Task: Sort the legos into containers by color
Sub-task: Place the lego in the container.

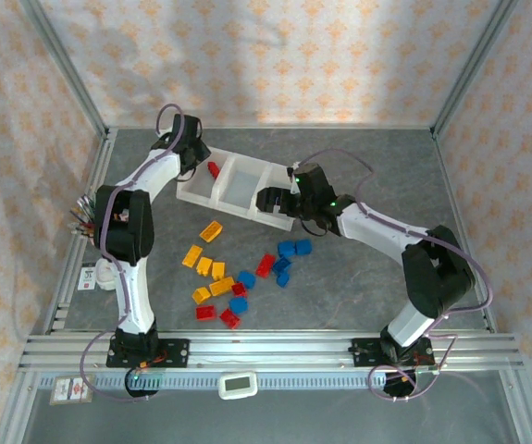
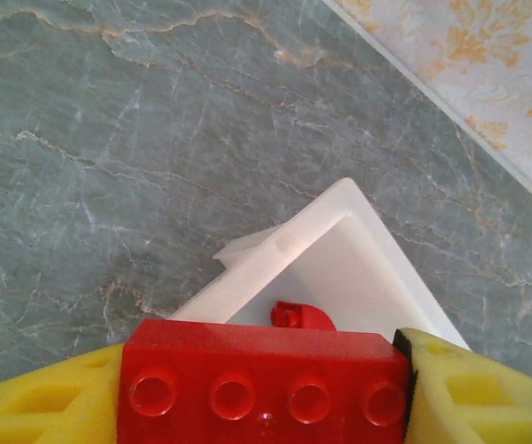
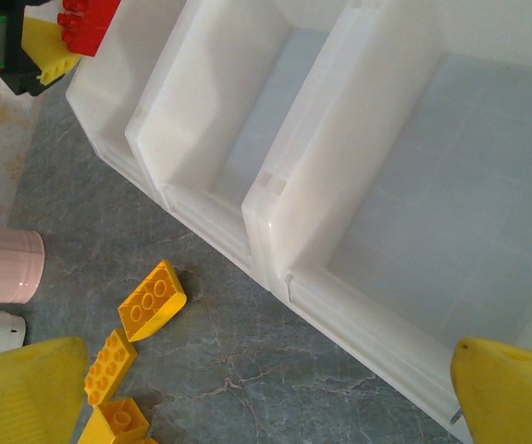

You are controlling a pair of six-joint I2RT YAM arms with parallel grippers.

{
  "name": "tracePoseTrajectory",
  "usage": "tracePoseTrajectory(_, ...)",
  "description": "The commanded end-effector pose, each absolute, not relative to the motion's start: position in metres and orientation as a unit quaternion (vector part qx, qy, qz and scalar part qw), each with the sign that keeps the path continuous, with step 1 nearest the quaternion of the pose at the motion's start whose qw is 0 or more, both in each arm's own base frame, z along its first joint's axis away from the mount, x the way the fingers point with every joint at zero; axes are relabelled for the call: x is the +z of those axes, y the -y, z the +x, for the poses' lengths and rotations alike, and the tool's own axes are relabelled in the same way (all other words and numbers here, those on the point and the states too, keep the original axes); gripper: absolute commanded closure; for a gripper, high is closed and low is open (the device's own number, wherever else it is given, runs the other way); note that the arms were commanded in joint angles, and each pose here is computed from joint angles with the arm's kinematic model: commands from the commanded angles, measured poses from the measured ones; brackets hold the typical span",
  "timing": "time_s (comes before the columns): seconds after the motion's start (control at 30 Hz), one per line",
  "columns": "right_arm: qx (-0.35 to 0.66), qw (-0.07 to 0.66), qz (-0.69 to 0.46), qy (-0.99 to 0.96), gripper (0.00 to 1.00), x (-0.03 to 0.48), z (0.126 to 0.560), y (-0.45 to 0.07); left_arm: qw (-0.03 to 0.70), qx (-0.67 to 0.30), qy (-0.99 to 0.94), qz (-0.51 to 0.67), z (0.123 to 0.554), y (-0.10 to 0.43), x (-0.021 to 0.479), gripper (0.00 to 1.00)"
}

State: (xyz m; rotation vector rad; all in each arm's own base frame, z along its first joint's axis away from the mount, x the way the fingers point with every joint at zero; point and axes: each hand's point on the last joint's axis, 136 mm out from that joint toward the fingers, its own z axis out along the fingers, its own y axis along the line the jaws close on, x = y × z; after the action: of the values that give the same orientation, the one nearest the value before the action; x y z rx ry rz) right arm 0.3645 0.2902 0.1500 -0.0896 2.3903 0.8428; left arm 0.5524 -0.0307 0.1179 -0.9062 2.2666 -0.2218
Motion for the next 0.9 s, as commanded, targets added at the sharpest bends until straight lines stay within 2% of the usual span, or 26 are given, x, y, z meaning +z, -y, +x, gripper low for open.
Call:
tracePoseTrajectory(0.0, 0.315, 0.322, -0.04, -0.892, 0.0, 0.162, 0.376, -0.294, 0.347, -0.099, -0.866, -0.346, 0.556, 0.043, 0.133, 0.53)
tracePoseTrajectory(0.27, 0.318, 0.319, -0.039, -0.892, 0.0, 0.16, 0.375, -0.296, 0.332, -0.062, -0.881, -0.333, 0.555, 0.046, 0.123, 0.38)
tracePoseTrajectory(0.33, 0.318, 0.323, -0.04, -0.89, 0.0, 0.164, 0.376, -0.295, 0.339, -0.069, -0.88, -0.327, 0.558, 0.051, 0.13, 0.29)
tracePoseTrajectory(0.5, 0.318, 0.327, -0.042, -0.889, 0.0, 0.168, 0.374, -0.294, 0.362, -0.072, -0.874, -0.317, 0.559, 0.056, 0.158, 0.2)
tracePoseTrajectory(0.7, 0.32, 0.325, -0.049, -0.888, 0.0, 0.172, 0.372, -0.293, 0.369, -0.067, -0.872, -0.314, 0.549, 0.054, 0.181, 0.16)
tracePoseTrajectory(0.87, 0.317, 0.319, -0.057, -0.891, 0.0, 0.177, 0.361, -0.286, 0.4, -0.096, -0.868, -0.278, 0.524, 0.07, 0.228, 0.16)
